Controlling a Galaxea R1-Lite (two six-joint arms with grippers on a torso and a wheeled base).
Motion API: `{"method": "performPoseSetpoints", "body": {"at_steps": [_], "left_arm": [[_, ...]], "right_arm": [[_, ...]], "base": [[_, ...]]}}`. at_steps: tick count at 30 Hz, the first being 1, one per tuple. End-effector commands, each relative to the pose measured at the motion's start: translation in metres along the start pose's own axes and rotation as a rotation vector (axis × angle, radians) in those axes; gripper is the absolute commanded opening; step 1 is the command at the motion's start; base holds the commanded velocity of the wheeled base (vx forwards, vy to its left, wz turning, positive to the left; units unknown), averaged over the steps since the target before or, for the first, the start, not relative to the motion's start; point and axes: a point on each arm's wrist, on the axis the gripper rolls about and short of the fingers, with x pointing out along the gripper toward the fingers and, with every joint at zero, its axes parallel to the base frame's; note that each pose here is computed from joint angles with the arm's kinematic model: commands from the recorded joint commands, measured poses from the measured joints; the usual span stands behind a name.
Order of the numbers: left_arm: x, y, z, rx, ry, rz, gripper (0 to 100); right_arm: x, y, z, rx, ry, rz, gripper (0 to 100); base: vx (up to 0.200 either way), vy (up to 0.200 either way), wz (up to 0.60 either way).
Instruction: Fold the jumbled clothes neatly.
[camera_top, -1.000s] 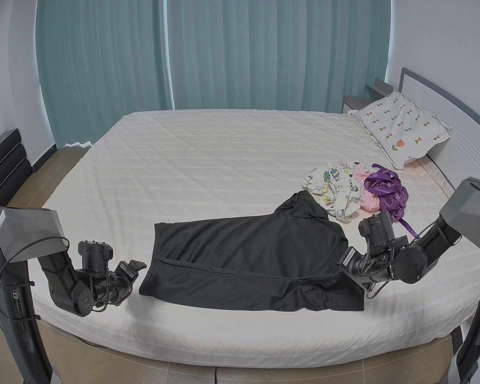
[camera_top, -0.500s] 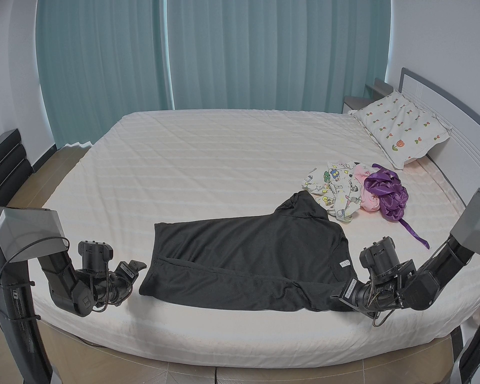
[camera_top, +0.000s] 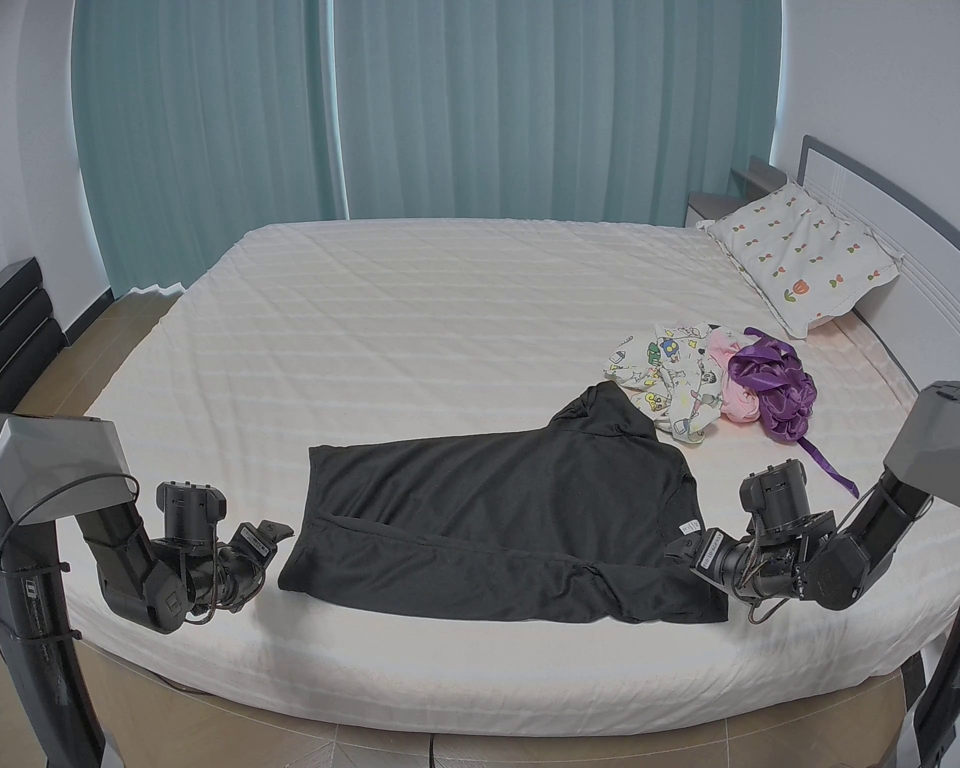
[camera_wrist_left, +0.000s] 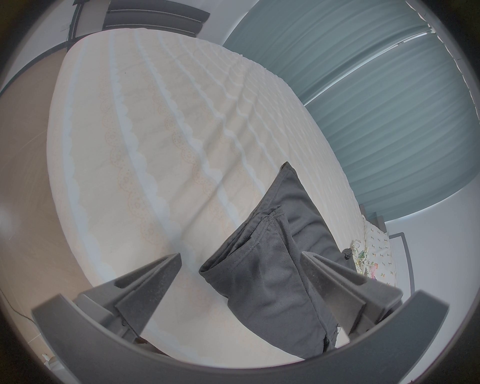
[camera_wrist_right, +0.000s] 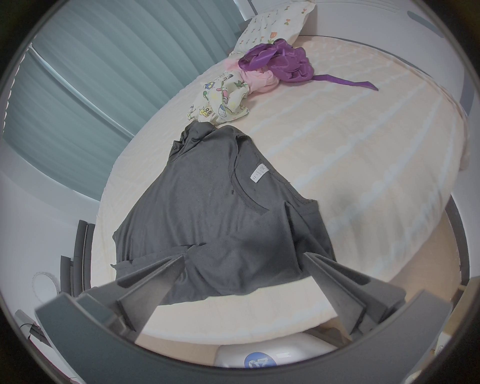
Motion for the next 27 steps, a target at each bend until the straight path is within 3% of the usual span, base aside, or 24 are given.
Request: {"method": "performPoseSetpoints", "body": {"at_steps": [1, 17, 18, 27], "left_arm": [[0.0, 0.0, 0.0, -0.002, -0.001, 0.0, 100], [0.0, 0.0, 0.0, -0.002, -0.001, 0.0, 100], [0.0, 0.0, 0.0, -0.002, 0.0, 0.001, 100], [0.004, -0.009, 0.011, -0.006, -0.041, -0.038, 100]], "right_arm": [[0.035, -0.014, -0.004, -0.002, 0.034, -0.035, 100], [0.075, -0.012, 0.016, -0.014, 0.012, 0.001, 100], [0.076, -0.011, 0.017, -0.014, 0.008, 0.004, 0], [0.08, -0.021, 0.03, 0.025, -0.019, -0.014, 0]], "base": [[0.0, 0.0, 0.0], [0.0, 0.0, 0.0], [0.0, 0.0, 0.0], [0.0, 0.0, 0.0]]}}
